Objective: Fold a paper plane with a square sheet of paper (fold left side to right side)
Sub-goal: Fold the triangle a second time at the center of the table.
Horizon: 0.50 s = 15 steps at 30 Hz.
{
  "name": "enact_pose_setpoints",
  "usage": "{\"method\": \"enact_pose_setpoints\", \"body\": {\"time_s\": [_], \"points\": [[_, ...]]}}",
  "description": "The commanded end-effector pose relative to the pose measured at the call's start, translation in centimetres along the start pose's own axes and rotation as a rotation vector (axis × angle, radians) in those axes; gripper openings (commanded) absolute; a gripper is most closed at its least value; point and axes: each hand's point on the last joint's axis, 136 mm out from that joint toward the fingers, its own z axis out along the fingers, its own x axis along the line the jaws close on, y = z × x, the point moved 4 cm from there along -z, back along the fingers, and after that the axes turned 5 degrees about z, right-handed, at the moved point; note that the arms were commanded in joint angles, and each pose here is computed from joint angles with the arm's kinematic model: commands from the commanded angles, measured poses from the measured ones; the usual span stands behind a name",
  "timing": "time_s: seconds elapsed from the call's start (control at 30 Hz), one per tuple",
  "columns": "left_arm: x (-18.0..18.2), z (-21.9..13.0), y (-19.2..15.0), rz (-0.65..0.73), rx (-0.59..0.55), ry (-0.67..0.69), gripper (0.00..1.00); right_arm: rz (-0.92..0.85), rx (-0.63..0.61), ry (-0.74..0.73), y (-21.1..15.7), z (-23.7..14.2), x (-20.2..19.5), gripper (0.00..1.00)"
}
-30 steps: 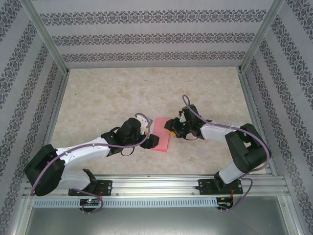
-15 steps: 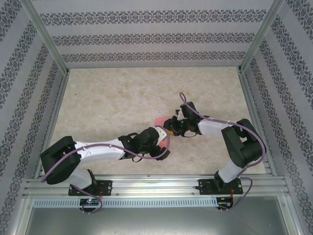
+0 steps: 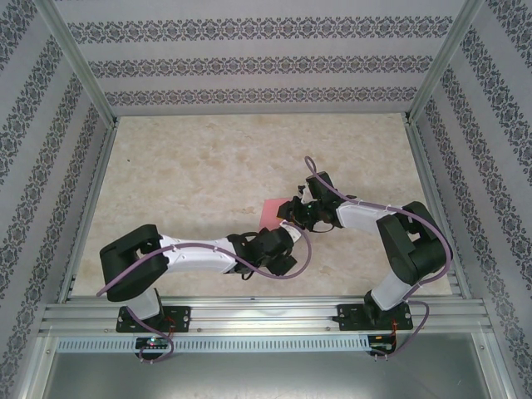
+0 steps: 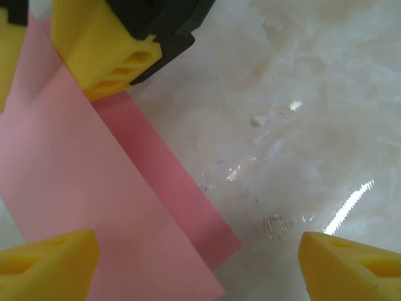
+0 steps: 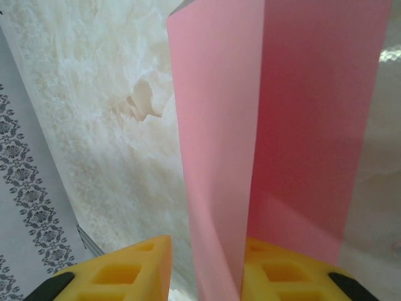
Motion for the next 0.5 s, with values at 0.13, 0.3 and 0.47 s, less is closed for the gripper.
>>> {"method": "enact_pose_setpoints", "body": {"time_s": [0.13, 0.3, 0.47], "points": [[-0.2, -0.1, 0.3, 0.013, 0.021, 0.036, 0.7, -0.017, -0.007, 0.003, 0.5, -0.3, 0.2, 0.31], [0.0, -0.9, 0.9, 0.014, 0.011, 0.035, 0.5, -0.027, -0.012, -0.018, 0.6, -0.4, 0.0, 0.31], [0.0, -1.5, 1.2, 0.014, 0.012, 0.02, 0.27, -0.034, -0.01, -0.036, 0.5, -0.3, -0.3, 0.31]]}}
